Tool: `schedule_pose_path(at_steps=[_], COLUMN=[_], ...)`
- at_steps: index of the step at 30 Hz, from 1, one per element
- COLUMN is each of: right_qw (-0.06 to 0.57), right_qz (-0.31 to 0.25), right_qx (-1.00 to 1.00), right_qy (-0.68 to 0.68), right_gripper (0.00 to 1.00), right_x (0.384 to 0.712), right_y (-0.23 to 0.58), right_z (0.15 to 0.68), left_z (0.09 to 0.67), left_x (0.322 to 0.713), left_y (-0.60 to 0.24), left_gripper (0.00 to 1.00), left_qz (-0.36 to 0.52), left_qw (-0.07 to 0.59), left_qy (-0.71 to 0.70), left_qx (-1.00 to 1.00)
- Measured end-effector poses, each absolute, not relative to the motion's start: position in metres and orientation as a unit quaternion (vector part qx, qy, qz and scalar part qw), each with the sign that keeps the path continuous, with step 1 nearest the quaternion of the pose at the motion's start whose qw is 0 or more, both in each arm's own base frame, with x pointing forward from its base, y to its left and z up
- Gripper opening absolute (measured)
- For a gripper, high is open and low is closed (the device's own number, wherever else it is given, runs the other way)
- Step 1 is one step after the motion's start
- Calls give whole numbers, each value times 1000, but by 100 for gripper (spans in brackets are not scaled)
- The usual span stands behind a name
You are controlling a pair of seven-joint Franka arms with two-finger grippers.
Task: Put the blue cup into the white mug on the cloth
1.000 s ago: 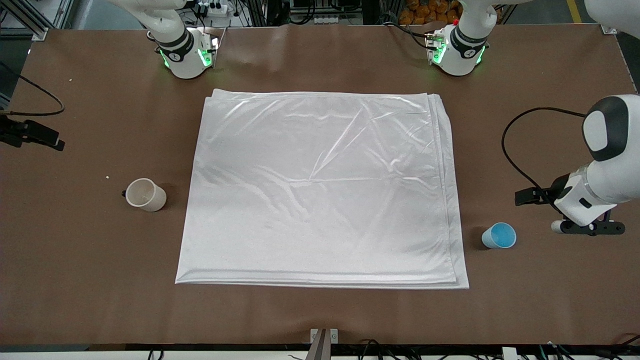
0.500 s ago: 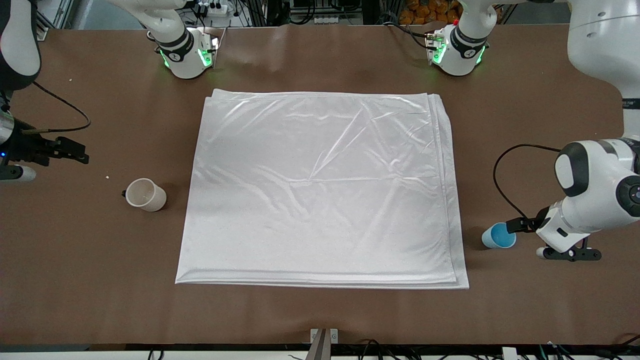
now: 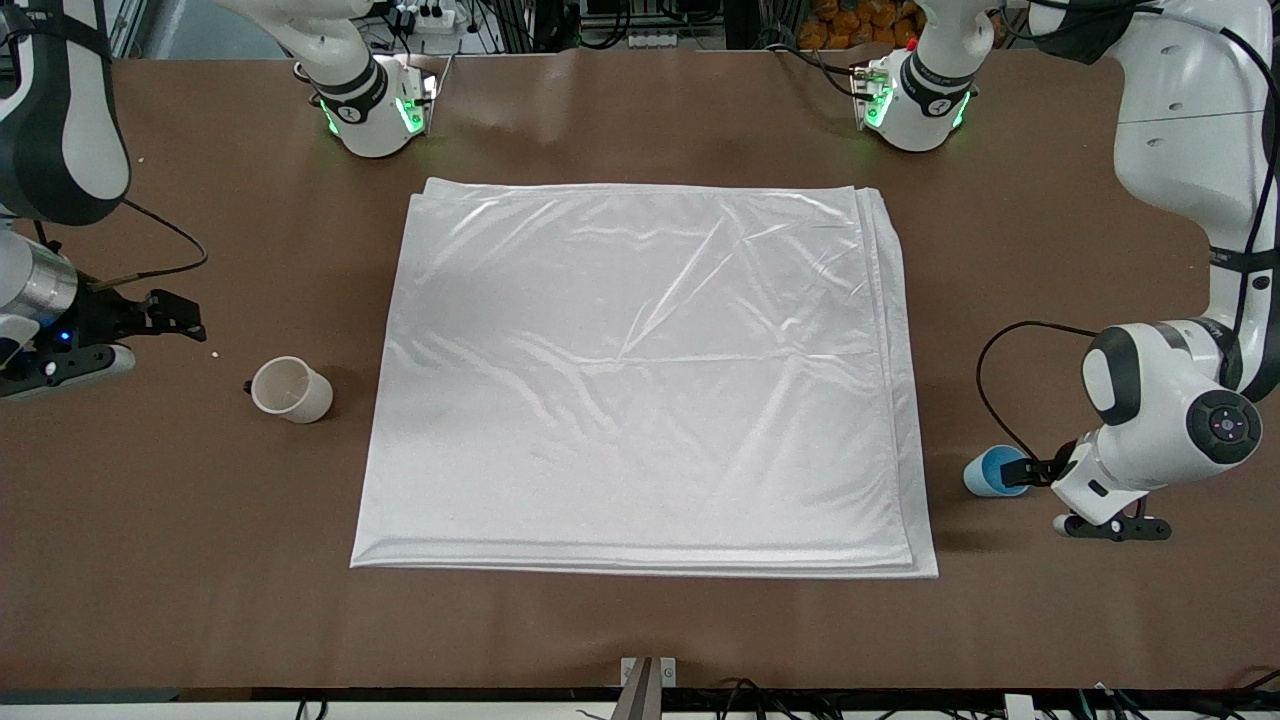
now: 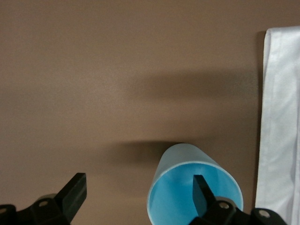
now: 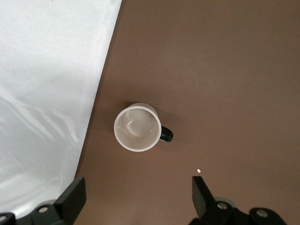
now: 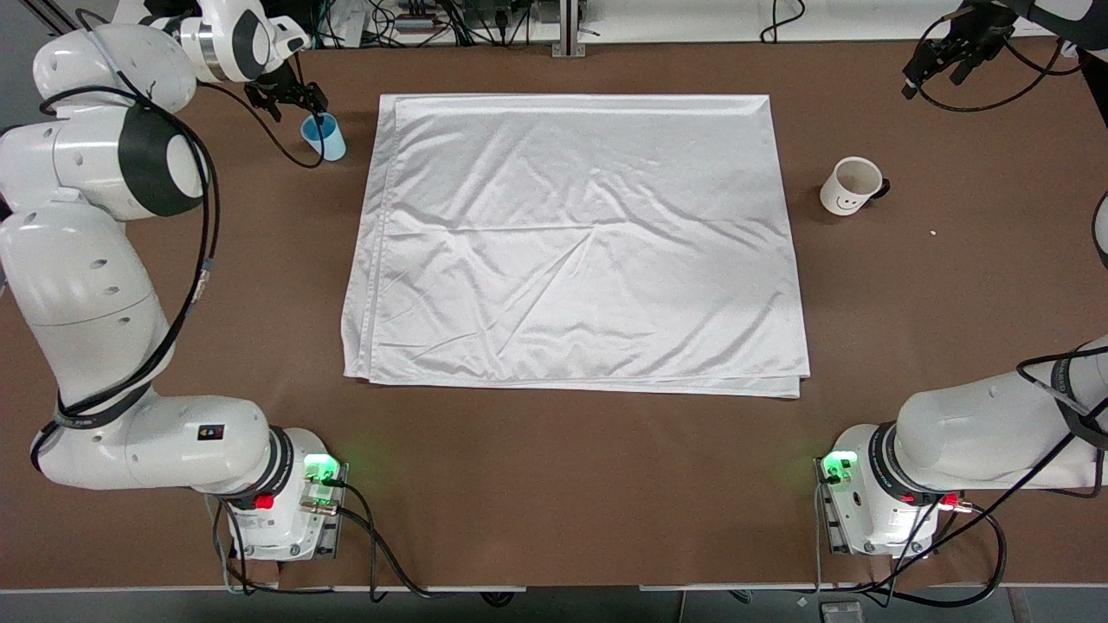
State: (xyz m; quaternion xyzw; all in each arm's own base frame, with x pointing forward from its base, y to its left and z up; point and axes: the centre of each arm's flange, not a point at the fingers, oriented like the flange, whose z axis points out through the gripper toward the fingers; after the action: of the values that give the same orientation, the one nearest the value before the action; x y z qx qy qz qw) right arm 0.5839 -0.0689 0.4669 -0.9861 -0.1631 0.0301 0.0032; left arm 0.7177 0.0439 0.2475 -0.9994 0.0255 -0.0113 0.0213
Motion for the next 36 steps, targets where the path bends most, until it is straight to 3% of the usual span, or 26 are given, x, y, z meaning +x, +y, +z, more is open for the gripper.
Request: schedule_pose_path(at_steps=[22, 25, 36], right_qw=[23, 27, 43], right_qz=[44, 45, 54], right_qx=[-911, -891, -841], right_qy=[-410, -452, -537], right_gripper=[100, 100, 100], right_x=[585, 587, 593], right_y=[-130, -133, -134], right_z=[405, 395, 361], left_z=[232, 230, 222], left_x=[717, 717, 716], left_y=[43, 42, 37], left_gripper=[97, 87, 30], left_qz=[-6, -4, -1], left_qw=[21, 21, 19], left_qy=[26, 27, 12], left_qx=[-999, -999, -1000])
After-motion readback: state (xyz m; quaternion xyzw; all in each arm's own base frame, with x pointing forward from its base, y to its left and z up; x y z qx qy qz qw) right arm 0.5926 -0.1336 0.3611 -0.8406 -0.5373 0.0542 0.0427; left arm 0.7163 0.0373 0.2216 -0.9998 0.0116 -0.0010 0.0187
